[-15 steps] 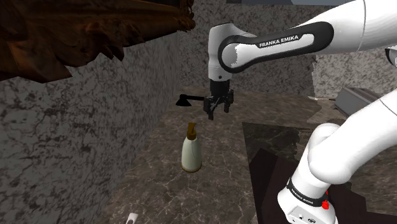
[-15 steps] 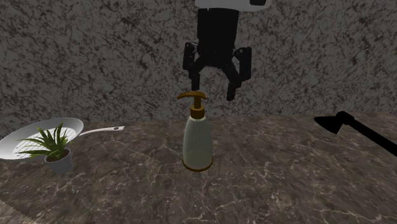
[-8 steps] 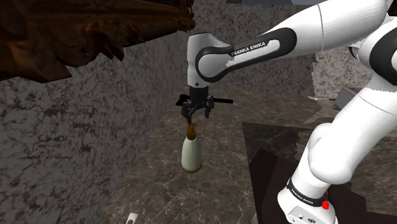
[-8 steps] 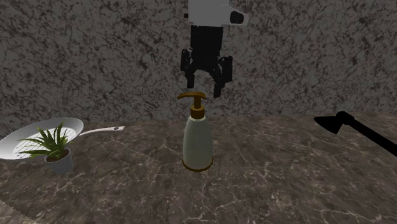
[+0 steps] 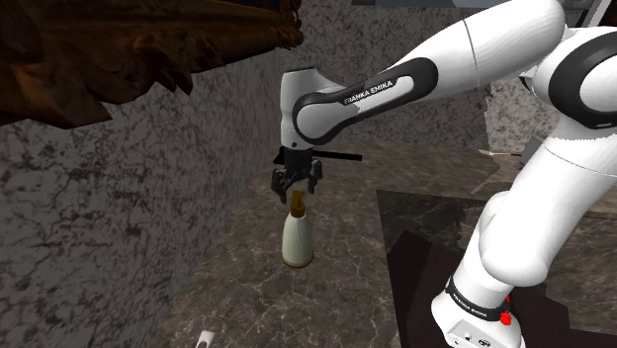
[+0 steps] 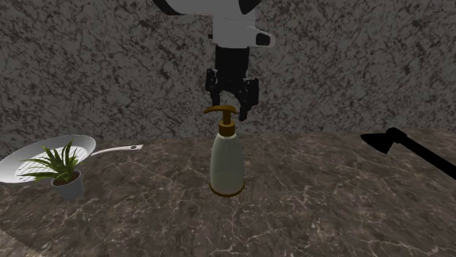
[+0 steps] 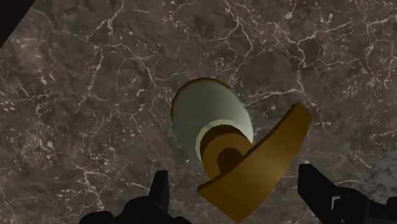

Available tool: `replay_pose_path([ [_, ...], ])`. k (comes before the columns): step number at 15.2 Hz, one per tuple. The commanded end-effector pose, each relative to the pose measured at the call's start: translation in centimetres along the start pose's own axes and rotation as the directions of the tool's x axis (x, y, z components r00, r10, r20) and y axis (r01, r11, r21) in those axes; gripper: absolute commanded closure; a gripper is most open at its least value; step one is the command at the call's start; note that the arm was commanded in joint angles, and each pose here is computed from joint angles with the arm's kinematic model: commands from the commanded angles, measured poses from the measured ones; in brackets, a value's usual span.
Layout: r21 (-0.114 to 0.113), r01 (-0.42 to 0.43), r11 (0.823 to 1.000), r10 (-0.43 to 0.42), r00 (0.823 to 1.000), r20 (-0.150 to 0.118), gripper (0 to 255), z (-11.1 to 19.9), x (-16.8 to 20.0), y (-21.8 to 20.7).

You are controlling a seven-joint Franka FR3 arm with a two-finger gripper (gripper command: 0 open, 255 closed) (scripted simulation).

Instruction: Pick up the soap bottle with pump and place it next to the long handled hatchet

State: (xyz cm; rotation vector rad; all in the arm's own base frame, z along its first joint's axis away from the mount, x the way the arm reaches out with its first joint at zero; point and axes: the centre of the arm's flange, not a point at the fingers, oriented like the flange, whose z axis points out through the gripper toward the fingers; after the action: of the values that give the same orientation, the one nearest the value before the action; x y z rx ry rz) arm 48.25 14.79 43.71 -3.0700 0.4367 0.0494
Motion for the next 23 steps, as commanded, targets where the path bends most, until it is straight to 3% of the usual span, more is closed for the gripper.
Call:
replay_pose_path([
  [1, 0.000, 0.000, 1.000, 0.000, 1.000, -0.001, 0, 1.4, 0.0, 0.1],
  [9, 0.000, 0.000, 1.000, 0.000, 1.000, -0.001, 0, 1.4, 0.0, 0.1],
  [10, 0.000, 0.000, 1.000, 0.000, 1.000, -0.001, 255, 1.4, 0.0, 0.1],
  [19, 0.000, 0.000, 1.000, 0.000, 1.000, -0.001, 255, 1.4, 0.0, 0.1],
  [23, 0.000, 0.000, 1.000, 0.000, 1.000, -0.001, 255, -0.7, -0.1, 0.0],
])
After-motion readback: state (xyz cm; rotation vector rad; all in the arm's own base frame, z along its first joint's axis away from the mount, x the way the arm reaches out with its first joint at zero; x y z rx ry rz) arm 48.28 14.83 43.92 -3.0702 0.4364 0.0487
